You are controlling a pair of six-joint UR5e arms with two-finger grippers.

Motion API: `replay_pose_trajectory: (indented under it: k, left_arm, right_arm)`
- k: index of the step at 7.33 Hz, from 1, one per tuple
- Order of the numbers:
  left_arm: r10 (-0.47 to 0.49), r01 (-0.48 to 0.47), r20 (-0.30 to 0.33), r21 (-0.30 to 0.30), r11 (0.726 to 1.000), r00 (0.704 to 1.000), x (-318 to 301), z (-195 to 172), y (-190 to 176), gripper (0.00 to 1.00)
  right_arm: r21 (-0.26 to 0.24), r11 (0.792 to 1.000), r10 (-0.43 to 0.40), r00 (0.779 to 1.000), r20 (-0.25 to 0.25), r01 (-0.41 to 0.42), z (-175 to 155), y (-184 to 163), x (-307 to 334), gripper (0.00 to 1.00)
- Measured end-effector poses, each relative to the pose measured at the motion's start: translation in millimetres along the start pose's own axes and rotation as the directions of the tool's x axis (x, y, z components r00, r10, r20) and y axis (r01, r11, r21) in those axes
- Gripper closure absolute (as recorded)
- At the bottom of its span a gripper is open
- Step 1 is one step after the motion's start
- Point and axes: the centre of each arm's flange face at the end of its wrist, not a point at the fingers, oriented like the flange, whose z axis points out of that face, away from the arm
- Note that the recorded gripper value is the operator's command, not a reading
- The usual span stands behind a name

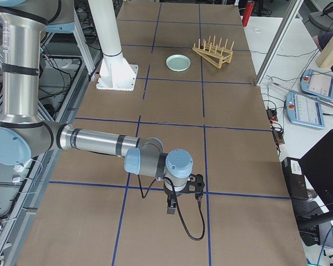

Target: Place plate on rack

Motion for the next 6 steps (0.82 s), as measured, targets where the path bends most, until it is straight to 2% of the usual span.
replay_pose_trajectory:
  k: [6]
  left_arm:
    - [0.022,-0.022,0.016,0.007,1.0,1.0,-2.0,1.7,-4.6,0.0]
  right_arm:
    - [0.0,1.0,0.0,1.0,0.0,0.0,-0.2,-0.1,-0.1,0.0]
